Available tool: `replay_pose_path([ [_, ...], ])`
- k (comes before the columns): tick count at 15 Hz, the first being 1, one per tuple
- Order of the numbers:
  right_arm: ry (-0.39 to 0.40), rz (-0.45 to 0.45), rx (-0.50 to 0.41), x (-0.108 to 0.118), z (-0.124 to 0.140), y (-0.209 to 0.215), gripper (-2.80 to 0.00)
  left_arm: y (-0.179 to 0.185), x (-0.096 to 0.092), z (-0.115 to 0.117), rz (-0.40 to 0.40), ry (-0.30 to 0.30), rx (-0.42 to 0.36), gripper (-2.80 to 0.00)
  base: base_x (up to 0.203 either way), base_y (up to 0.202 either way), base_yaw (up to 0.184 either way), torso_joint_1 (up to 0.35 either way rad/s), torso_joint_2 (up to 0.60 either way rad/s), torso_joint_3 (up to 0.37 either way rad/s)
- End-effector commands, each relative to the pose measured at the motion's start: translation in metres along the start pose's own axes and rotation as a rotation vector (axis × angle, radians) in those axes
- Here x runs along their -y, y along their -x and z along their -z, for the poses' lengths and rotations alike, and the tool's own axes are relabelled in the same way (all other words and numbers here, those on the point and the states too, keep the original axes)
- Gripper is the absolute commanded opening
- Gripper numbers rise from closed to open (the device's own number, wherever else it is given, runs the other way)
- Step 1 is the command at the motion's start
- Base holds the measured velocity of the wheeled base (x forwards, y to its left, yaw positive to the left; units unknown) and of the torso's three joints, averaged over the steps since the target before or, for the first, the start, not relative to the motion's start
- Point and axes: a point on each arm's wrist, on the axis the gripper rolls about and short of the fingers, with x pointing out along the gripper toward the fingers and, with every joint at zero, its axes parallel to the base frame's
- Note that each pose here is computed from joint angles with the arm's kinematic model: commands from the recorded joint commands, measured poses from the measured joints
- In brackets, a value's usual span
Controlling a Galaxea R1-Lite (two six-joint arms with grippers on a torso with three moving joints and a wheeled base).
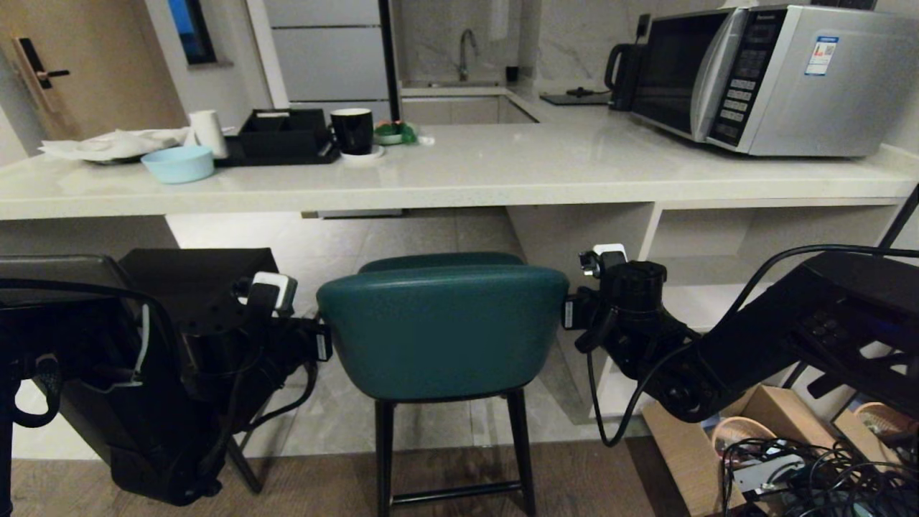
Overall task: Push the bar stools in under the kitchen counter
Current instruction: Push the blue chair back under the dining table
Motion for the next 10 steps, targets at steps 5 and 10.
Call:
replay_pose_path([
  [5, 0.004, 0.0, -0.006, -0.0015, 0.0043, -0.0016, -2.8, -0.0018, -0.0002, 0.0026, -0.001, 0.0, -0.002, -2.8, 0.025, 0.0, 0.001, -0.004, 0.0, 0.003],
  [10, 0.004, -0.003, -0.003, -0.0032, 0.004, -0.0023, -2.8, -0.0029, -0.0025, 0.0021, -0.007, 0.001, 0.002, -2.8, 0.186, 0.0, 0.002, 0.006, 0.0, 0.003],
])
